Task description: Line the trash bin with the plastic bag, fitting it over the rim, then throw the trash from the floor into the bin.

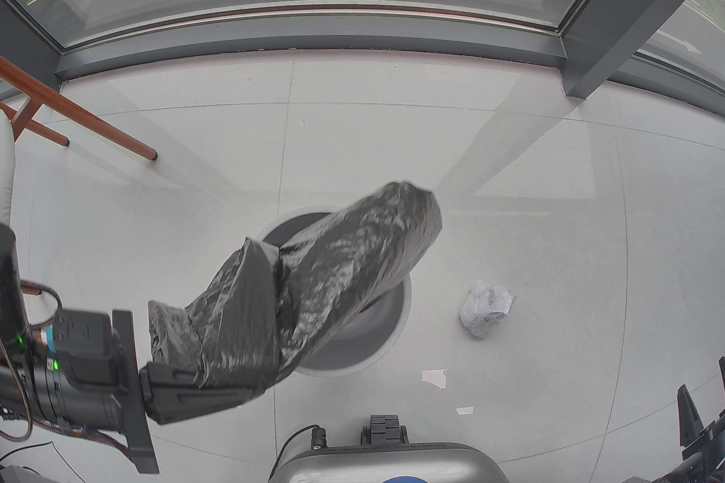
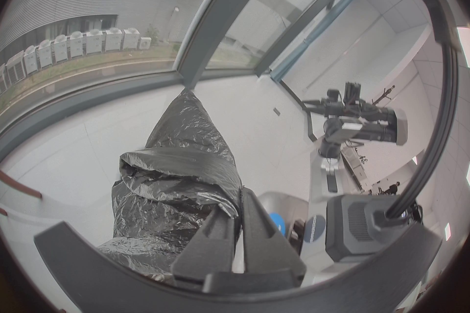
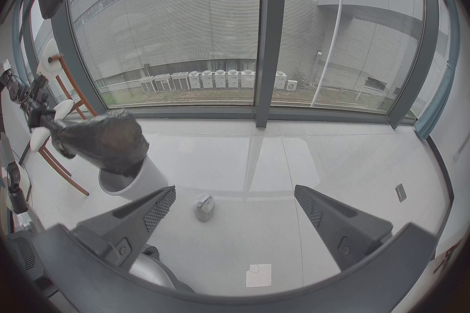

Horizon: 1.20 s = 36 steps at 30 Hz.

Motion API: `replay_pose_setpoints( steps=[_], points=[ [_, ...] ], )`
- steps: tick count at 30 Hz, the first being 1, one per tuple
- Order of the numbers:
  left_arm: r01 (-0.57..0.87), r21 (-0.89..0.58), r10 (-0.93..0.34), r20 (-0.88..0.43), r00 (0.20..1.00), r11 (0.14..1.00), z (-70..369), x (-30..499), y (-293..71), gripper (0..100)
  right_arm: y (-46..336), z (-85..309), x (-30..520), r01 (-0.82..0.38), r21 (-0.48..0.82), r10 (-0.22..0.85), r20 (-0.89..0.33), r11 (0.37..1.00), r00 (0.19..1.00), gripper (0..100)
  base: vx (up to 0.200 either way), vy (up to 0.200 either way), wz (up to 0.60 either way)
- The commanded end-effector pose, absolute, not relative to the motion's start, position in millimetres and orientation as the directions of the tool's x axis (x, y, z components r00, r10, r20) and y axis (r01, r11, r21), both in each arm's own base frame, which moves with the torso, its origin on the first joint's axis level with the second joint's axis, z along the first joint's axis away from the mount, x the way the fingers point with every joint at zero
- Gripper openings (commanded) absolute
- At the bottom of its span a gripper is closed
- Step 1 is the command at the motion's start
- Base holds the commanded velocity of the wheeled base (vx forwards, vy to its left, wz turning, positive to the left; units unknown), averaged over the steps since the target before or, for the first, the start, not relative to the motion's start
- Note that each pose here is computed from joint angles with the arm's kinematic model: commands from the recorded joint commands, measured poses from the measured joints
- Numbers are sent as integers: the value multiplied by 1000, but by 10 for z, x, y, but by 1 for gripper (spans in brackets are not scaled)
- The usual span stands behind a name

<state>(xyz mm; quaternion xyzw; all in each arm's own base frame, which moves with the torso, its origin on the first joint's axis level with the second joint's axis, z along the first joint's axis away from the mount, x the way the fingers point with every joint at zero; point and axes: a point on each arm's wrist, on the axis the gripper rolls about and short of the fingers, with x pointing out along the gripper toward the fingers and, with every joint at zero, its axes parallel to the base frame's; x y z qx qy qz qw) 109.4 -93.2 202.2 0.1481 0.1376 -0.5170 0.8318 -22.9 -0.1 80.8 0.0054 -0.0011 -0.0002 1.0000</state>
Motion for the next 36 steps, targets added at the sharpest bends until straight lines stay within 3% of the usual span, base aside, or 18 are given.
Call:
replay_pose_setpoints(
  steps=[1, 6, 11, 18, 21, 22, 23, 24, 25, 31, 36],
  points=[
    [878, 125, -770, -435, 467, 462, 1716, 821, -682, 0, -1, 759, -229, 0, 11, 0, 2, 1000, 1000, 100, 0, 0, 0],
    [859, 106, -705, -527, 475, 500, 1580, 684, -562, 0, -1, 759, -229, 0, 3, 0, 2, 1000, 1000, 100, 0, 0, 0],
    [777, 185, -561, -594, 576, 602, 1576, 797, -588, 0, -1, 759, -229, 0, 2, 0, 2, 1000, 1000, 100, 0, 0, 0],
    [691, 265, -507, -515, 691, 672, 1822, 1228, -852, 0, 0, 765, -230, 2, -3, -2, 5, 1000, 1000, 100, 0, 0, 0],
    [688, 271, -512, -499, 699, 673, 1862, 1330, -925, 0, 3, 1137, -323, -37, -29, 41, 160, 999, 986, 100, 0, 0, 0],
    [686, 272, -512, -498, 700, 674, 1875, 1394, -969, 0, 4, 1514, -257, -82, -32, 87, 177, 996, 980, 100, 0, 0, 0],
    [690, 274, -513, -501, 697, 670, 1880, 1432, -999, 0, 11, 1651, -48, -131, -11, 131, 75, 991, 988, 100, 0, 0, 0],
    [690, 273, -513, -502, 697, 670, 1877, 1434, -1001, 0, 13, 1666, -24, -139, -7, 139, 64, 990, 988, 100, 0, 0, 0],
    [698, 271, -508, -522, 685, 663, 1842, 1469, -1028, 0, 40, 1852, 129, -246, 88, 246, 17, 965, 969, 100, 0, 0, 0],
    [735, 309, -504, -567, 652, 604, 1736, 1399, -1051, 0, 255, 1914, 507, -462, 182, 491, -170, 868, 854, 100, 0, 0, 0],
    [756, 376, -494, -586, 642, 536, 1672, 1383, -1041, 0, 541, 1971, 819, -547, 214, 587, -282, 809, 759, 100, 0, 0, 0]
  ],
)
